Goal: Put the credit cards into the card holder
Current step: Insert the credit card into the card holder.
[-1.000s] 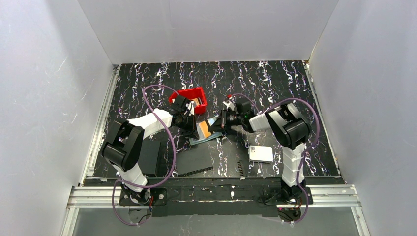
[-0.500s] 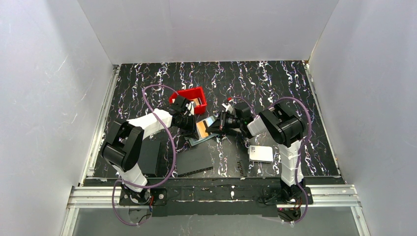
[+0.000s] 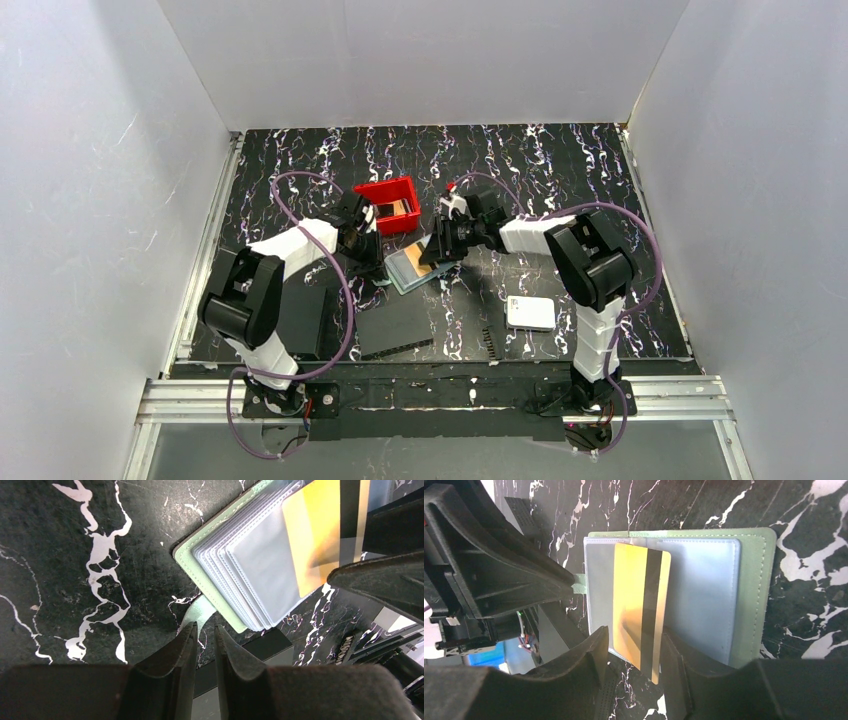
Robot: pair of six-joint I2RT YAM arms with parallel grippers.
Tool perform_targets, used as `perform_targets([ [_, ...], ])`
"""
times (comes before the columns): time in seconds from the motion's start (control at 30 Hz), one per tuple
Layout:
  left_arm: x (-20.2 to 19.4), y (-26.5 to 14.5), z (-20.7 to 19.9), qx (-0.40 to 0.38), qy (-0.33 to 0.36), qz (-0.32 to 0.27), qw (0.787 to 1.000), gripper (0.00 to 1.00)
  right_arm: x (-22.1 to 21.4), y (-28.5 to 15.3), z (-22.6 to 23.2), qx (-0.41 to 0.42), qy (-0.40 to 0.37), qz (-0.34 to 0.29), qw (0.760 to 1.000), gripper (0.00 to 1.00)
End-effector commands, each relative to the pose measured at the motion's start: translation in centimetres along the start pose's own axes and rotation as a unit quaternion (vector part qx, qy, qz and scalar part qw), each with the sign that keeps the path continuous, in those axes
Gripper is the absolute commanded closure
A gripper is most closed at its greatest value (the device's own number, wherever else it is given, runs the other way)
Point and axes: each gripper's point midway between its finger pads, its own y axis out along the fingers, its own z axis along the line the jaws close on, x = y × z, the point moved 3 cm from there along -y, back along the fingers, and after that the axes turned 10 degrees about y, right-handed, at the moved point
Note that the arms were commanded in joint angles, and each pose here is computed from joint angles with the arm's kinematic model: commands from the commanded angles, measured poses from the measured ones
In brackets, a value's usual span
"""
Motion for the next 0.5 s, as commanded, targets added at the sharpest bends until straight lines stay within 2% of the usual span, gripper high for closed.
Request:
perform_targets([
  [0.0, -0.2, 0.7, -0.1, -0.005, -0.003, 0.011, 1.0, 0.83, 0.2, -0.3, -1.5, -0.047, -0.028, 0.012, 0.998, 0.48],
  [0.17, 0.1, 1.1, 0.0, -0.005, 0.0, 0.007, 1.0, 0.83, 0.9, 0.4, -1.6, -0.047, -0.054, 0.015, 0.997, 0.43],
  [0.3, 0.4, 1.5, 0.0, 0.0, 0.004, 0.007, 1.0, 0.84, -0.1, 1.4, -1.3, -0.038, -0.1, 0.037, 0.994, 0.54],
  [0.47, 1.1, 1.8, -0.3, 0.003, 0.011, 0.004, 1.0, 0.85, -2.1, 2.7, 0.3, -0.007, -0.156, 0.065, 0.986, 0.6],
])
